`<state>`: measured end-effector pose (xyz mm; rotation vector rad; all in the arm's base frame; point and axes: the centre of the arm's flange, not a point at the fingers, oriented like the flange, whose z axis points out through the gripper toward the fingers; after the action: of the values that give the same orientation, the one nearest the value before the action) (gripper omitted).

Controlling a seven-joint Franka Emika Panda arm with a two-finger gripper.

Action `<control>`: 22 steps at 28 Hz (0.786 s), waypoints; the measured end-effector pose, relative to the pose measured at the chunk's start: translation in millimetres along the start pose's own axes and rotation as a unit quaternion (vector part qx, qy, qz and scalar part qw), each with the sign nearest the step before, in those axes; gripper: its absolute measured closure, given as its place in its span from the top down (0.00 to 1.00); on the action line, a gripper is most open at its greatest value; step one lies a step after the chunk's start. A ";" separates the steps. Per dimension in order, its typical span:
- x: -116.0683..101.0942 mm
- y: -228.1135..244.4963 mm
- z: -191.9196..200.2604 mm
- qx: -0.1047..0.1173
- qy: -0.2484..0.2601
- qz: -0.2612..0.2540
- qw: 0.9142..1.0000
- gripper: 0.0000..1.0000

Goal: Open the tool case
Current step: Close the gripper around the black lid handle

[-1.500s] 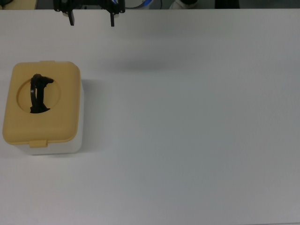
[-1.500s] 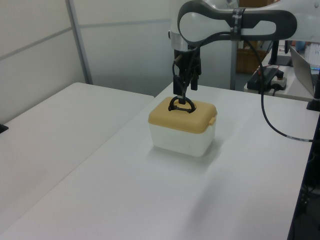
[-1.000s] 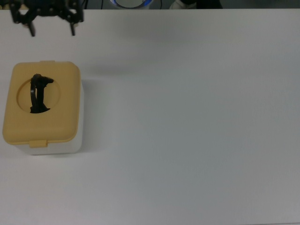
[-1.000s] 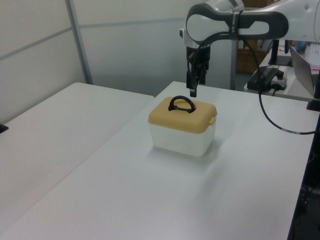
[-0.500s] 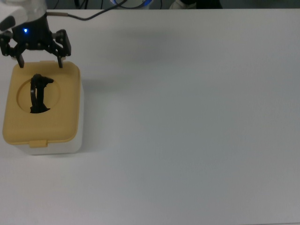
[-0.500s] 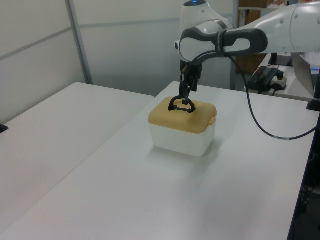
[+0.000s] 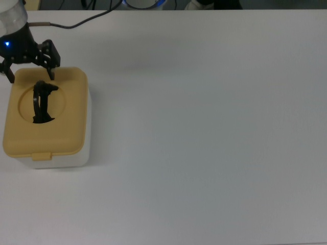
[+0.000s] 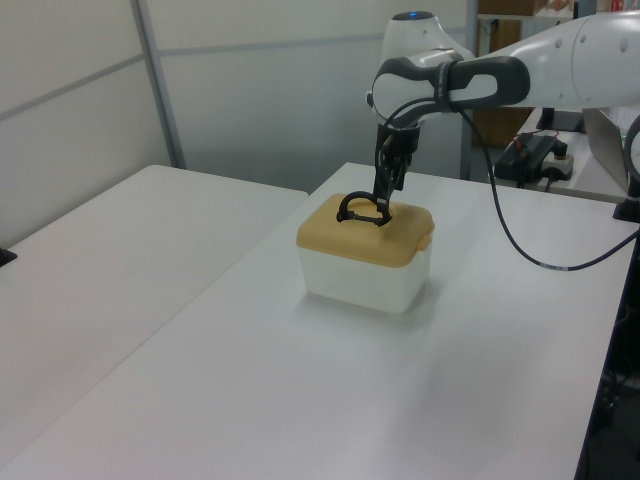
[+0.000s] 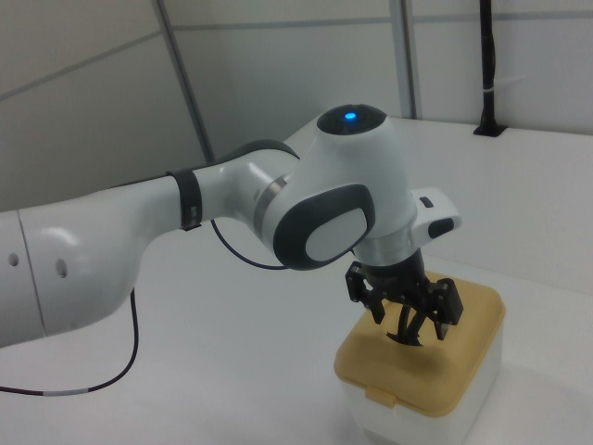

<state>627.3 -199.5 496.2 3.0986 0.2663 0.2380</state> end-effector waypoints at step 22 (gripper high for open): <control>23.0 -12.1 2.9 0.001 0.032 -0.004 0.999 0.56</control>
<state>648.1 -183.6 496.4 3.0954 0.2822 0.3385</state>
